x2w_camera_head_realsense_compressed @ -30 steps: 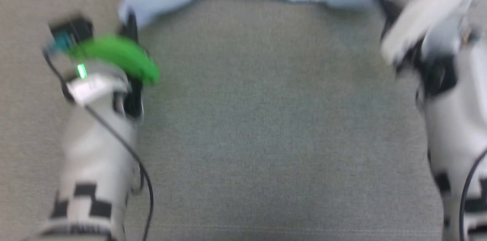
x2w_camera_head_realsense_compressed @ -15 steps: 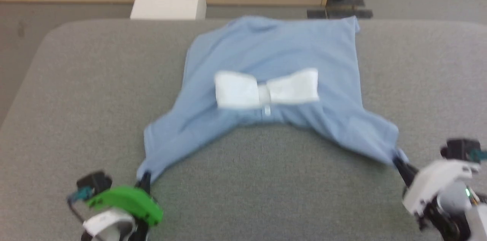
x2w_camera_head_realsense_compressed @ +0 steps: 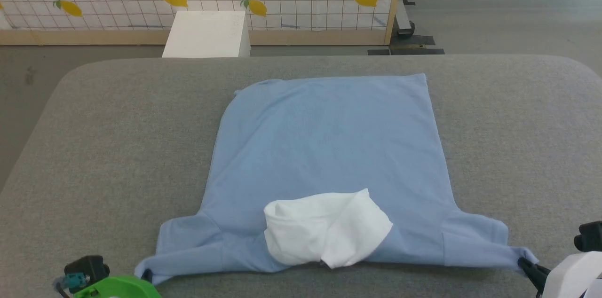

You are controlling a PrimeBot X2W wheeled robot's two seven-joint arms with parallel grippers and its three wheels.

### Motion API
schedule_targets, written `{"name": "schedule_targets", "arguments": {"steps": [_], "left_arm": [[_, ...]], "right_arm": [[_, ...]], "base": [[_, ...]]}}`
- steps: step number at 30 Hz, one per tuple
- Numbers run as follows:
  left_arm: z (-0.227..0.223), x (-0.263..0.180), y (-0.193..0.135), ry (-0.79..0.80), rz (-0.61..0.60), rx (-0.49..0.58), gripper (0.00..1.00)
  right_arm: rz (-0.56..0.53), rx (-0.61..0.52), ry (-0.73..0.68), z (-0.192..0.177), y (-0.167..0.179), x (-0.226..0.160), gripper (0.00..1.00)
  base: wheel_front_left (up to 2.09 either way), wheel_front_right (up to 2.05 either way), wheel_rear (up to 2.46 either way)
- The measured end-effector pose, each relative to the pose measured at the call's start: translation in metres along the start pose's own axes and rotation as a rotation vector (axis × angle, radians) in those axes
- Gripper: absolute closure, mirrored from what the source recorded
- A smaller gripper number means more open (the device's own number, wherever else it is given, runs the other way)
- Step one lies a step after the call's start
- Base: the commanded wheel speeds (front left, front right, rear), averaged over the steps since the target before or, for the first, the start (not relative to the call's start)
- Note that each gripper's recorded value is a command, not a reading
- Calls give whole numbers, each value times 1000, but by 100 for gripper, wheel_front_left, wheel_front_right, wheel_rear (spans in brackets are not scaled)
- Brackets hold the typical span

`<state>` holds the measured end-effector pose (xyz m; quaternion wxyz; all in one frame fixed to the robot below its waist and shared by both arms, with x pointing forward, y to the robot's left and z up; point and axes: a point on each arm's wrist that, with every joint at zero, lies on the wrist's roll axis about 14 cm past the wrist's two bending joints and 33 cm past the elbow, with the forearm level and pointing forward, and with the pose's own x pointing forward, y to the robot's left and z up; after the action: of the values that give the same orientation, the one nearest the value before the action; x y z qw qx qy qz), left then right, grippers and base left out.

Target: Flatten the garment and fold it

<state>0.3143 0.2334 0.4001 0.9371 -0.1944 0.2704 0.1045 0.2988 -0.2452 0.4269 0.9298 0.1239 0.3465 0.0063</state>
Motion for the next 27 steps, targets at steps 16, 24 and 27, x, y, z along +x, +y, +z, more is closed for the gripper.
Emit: {"name": "schedule_targets", "arguments": {"steps": [16, 24, 27], "left_arm": [[42, 13, -27, -115, -50, 5, 100], [39, 22, -25, -104, -43, -5, 100], [38, 24, -25, -101, -47, -7, 100]], "right_arm": [[28, -70, -68, 62, 25, 32, 100], [6, -83, 9, 59, 20, 51, 100], [-19, -95, 98, 41, 14, 55, 100]], "base": [[0, 0, 0], [0, 0, 0], [0, 0, 0]]}}
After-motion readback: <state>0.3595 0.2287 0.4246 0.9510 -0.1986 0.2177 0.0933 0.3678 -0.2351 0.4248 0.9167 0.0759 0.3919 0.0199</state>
